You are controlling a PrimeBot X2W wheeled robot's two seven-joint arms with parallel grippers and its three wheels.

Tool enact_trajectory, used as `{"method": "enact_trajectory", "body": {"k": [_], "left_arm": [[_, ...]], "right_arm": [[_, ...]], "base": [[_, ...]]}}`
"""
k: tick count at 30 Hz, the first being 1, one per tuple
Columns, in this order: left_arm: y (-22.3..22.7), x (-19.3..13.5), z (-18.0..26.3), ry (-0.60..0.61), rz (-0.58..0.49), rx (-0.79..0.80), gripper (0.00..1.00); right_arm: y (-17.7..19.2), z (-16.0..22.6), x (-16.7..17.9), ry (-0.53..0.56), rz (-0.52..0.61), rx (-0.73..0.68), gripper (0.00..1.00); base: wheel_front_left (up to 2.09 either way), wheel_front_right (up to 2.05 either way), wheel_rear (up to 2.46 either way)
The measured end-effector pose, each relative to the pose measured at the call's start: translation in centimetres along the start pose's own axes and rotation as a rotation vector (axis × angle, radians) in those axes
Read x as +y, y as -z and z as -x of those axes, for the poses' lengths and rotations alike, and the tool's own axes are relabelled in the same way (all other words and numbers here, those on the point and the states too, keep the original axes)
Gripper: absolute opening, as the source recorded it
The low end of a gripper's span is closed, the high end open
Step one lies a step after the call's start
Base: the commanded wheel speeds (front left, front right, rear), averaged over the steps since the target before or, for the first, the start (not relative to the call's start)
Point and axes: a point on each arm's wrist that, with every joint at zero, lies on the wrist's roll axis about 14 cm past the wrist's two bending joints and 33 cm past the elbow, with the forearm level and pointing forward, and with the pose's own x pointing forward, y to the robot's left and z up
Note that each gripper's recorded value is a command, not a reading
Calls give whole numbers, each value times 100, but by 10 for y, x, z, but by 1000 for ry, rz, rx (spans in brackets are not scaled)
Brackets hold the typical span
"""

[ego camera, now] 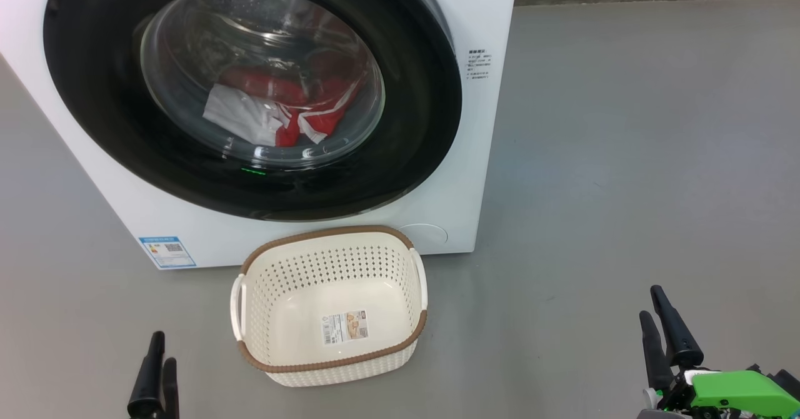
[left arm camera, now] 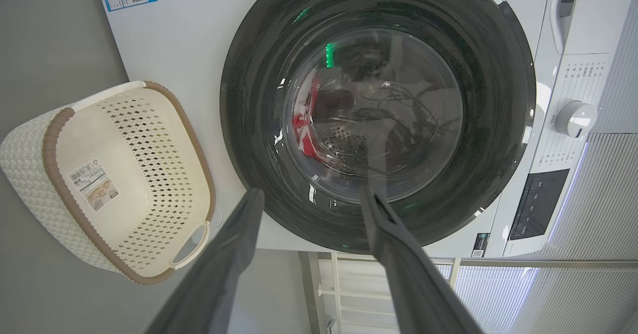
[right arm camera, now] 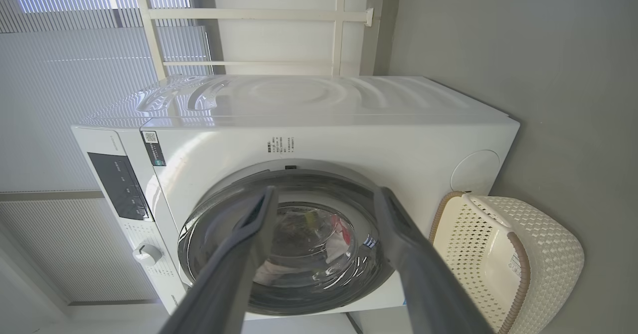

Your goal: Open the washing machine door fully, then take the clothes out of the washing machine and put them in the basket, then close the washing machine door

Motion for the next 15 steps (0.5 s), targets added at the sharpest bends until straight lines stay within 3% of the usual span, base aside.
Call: {"method": "enact_trajectory", "body": {"k": [15], "left_arm": [[3,-14,-3,41,-88,-11,100]], "right_arm": [[10,-8,21,-62,105,25,100]], "base": [[0,0,0]]}}
